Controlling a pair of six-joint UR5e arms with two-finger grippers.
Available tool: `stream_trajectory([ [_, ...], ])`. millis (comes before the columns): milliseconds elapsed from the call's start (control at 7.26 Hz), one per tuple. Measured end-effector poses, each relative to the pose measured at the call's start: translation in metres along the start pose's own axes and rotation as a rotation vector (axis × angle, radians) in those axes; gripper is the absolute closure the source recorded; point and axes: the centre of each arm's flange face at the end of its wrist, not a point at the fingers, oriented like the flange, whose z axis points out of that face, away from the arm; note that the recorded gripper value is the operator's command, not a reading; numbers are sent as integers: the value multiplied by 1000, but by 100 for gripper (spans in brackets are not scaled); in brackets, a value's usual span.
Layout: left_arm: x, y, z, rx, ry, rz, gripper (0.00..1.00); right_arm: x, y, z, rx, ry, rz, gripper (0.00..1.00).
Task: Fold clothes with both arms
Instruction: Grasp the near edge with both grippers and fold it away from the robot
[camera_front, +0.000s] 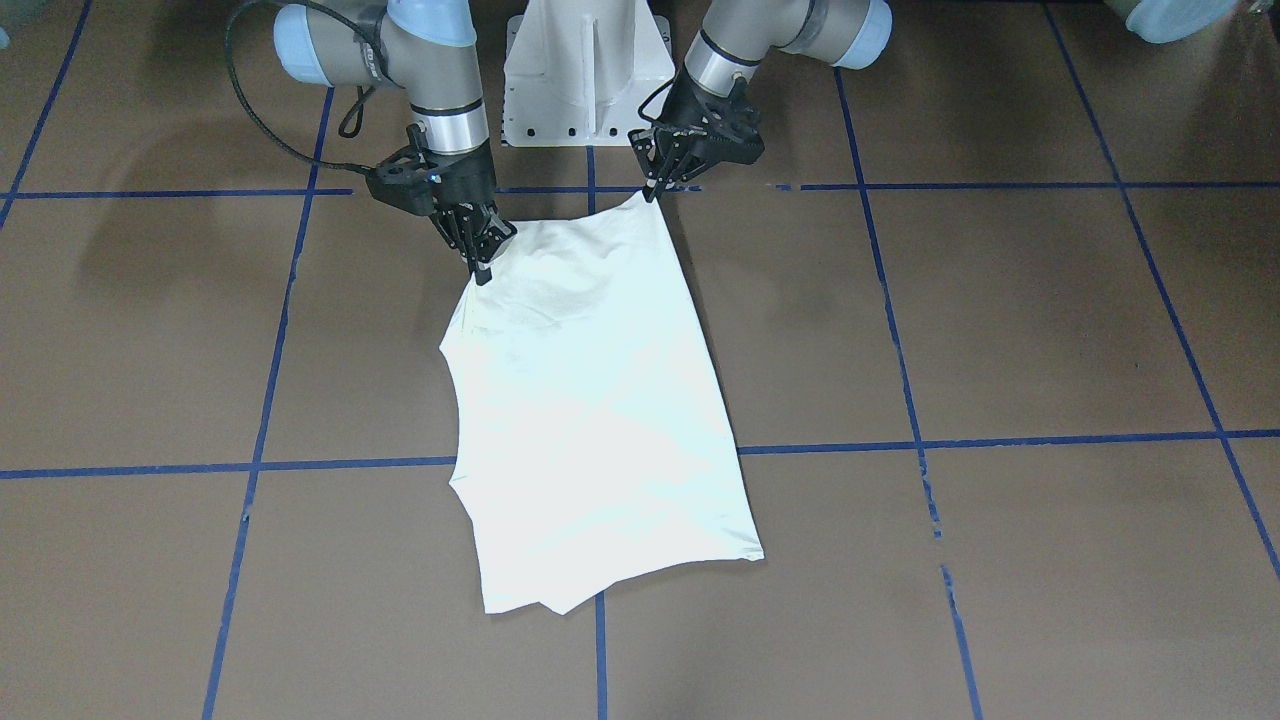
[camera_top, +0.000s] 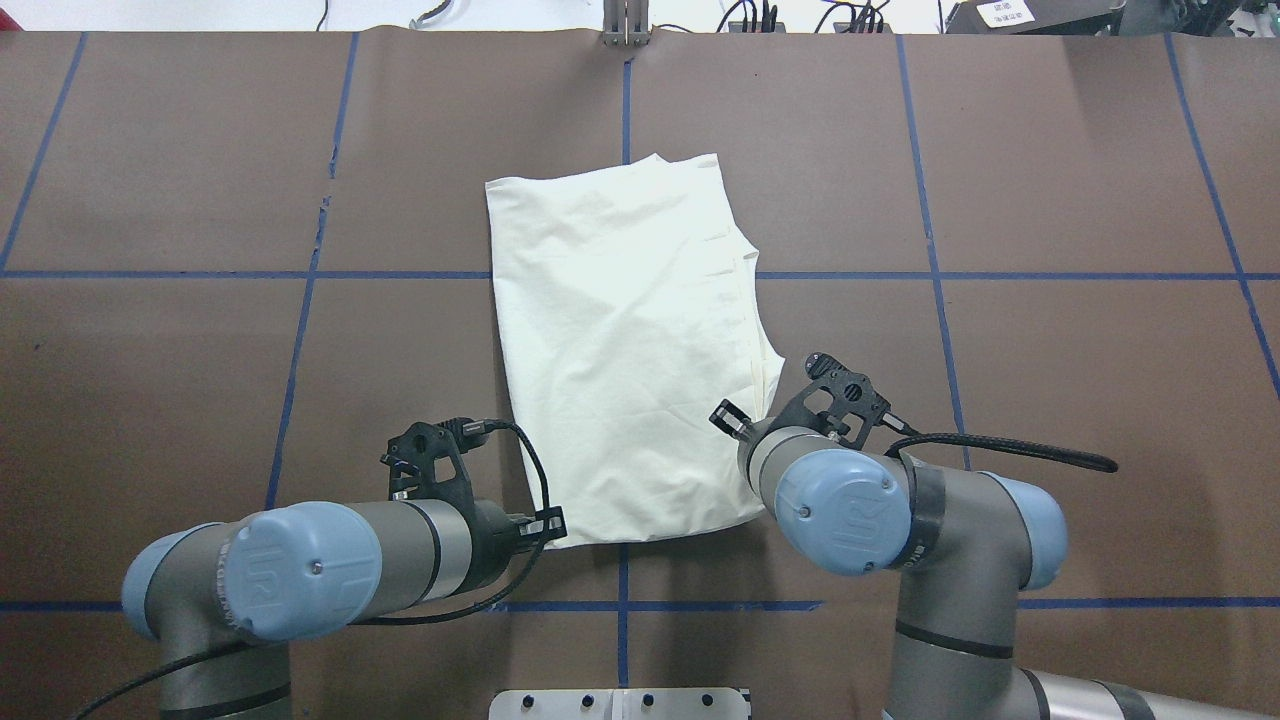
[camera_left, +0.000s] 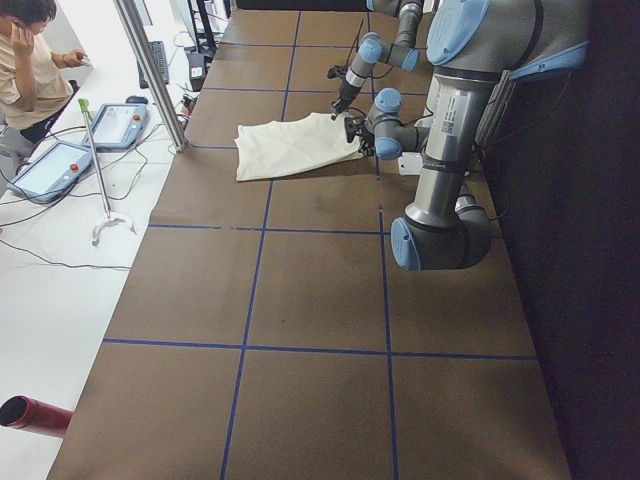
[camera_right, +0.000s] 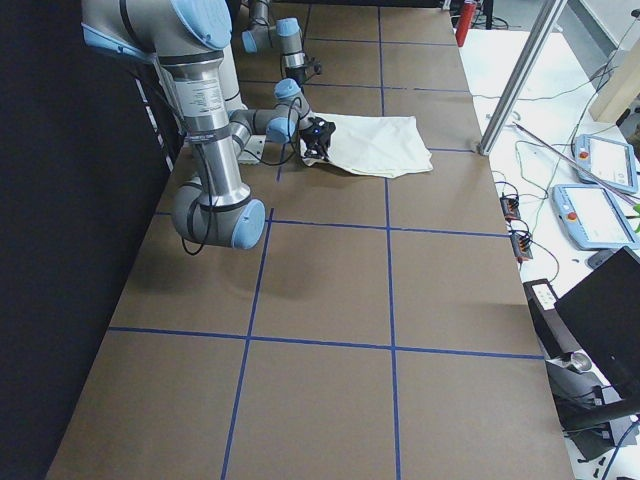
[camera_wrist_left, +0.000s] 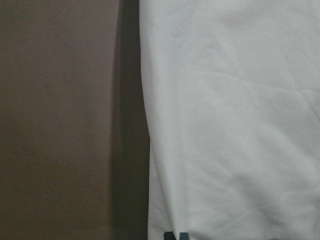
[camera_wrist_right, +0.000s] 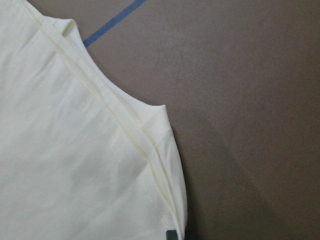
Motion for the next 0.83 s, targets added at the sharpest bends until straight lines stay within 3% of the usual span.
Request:
stream_trajectory([
  [413,36,8,-130,-41,-4,-4,100,5,8,-117,-77,-13,20,100],
  [551,43,10,-154,-50,-5,-3,100,9,13,-142,-100,-10,23,100],
  [827,52,-3,-158,-23,-21,43,100,2,16,-134,-81,11,16,100],
])
